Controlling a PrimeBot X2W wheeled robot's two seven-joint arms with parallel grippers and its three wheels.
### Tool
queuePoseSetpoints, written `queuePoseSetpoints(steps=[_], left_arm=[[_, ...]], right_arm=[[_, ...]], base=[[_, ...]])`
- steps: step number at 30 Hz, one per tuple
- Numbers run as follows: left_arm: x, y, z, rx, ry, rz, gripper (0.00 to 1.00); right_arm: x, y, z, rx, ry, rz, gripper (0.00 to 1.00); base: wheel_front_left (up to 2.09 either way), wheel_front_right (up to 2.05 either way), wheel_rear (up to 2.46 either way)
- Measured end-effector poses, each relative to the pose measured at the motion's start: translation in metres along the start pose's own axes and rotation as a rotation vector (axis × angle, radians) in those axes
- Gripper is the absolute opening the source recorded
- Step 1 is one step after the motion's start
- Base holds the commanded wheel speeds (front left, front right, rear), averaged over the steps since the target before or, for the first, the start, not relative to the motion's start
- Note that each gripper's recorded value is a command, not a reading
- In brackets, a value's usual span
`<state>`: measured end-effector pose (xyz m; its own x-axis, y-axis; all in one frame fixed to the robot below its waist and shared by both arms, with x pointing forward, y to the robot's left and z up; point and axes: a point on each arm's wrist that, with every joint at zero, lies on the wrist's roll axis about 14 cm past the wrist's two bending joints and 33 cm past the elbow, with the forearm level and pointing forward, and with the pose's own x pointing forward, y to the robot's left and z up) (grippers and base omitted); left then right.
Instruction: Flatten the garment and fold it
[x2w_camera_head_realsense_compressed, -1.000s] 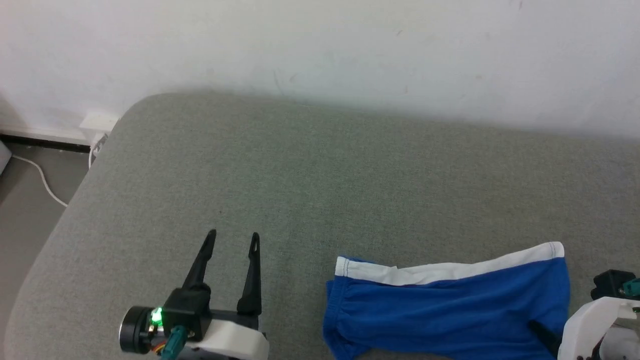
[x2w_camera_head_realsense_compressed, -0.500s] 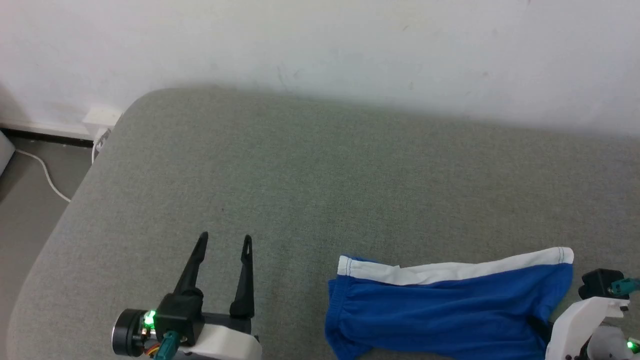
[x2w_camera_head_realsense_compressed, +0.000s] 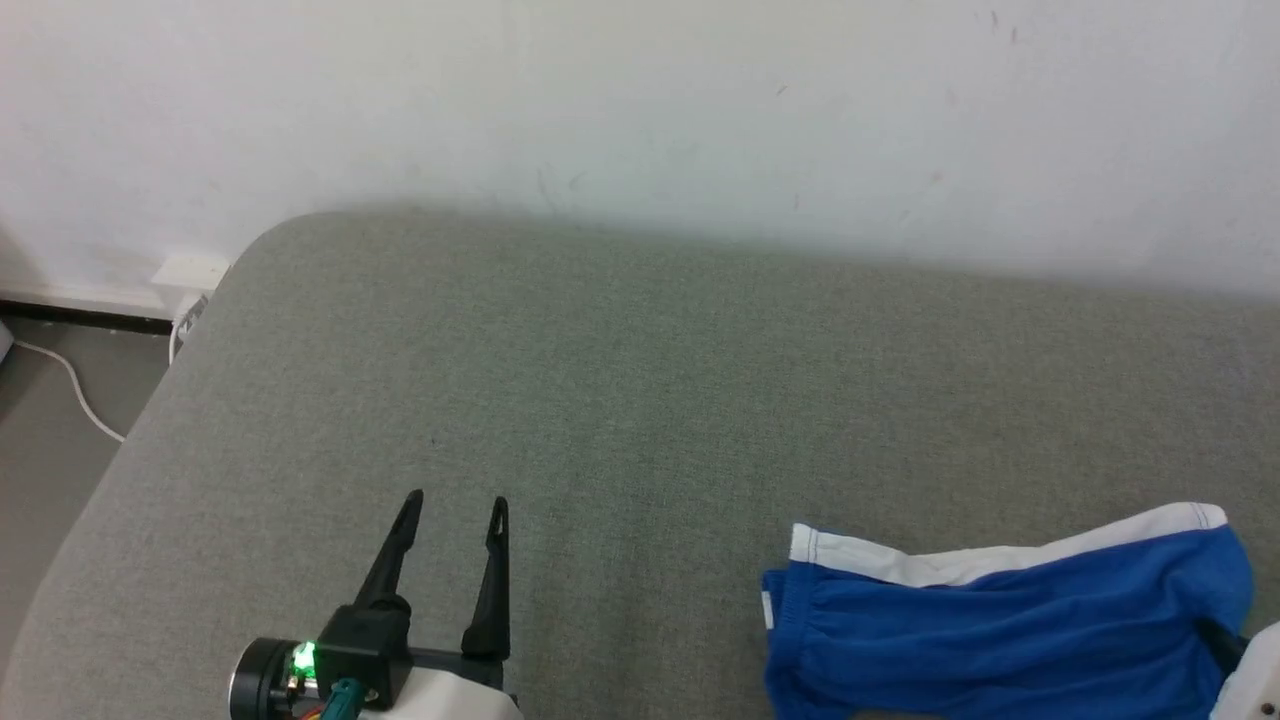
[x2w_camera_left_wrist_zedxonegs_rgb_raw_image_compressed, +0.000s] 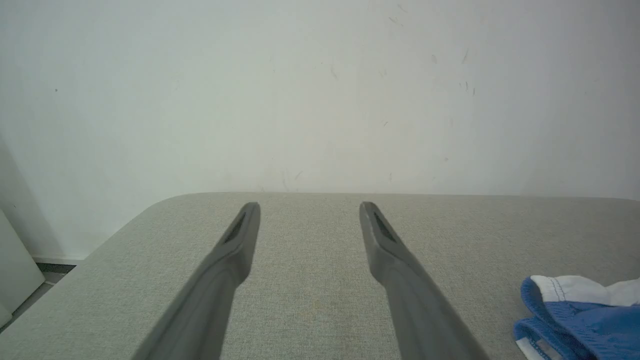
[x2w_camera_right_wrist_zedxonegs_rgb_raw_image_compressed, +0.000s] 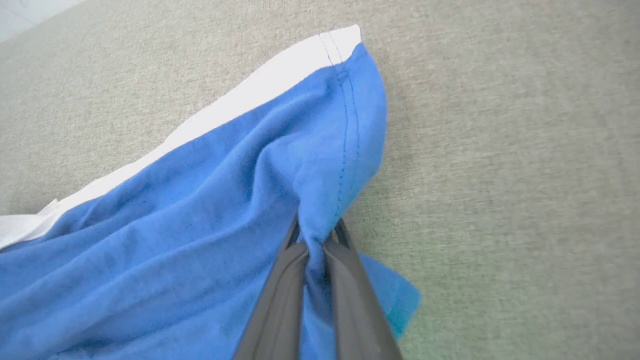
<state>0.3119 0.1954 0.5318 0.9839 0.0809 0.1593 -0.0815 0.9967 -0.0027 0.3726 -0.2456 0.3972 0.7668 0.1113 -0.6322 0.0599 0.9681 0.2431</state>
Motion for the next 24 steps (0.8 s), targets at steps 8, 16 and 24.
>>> queuePoseSetpoints(steps=[8,16,24], left_arm=[[-0.005,-0.001,-0.001,-0.018,0.003,-0.005,1.00],[-0.017,0.002,-0.004,-0.027,0.010,0.002,1.00],[-0.026,0.013,-0.003,-0.027,0.005,0.042,1.00]], right_arm=[[-0.015,0.026,0.023,-0.045,-0.077,0.070,0.00],[-0.045,0.114,0.031,-0.132,-0.102,0.307,0.00],[-0.053,0.193,-0.001,-0.191,-0.003,0.500,0.00]], base=[[0.00,0.00,0.00],[0.00,0.00,0.00],[0.00,0.00,0.00]])
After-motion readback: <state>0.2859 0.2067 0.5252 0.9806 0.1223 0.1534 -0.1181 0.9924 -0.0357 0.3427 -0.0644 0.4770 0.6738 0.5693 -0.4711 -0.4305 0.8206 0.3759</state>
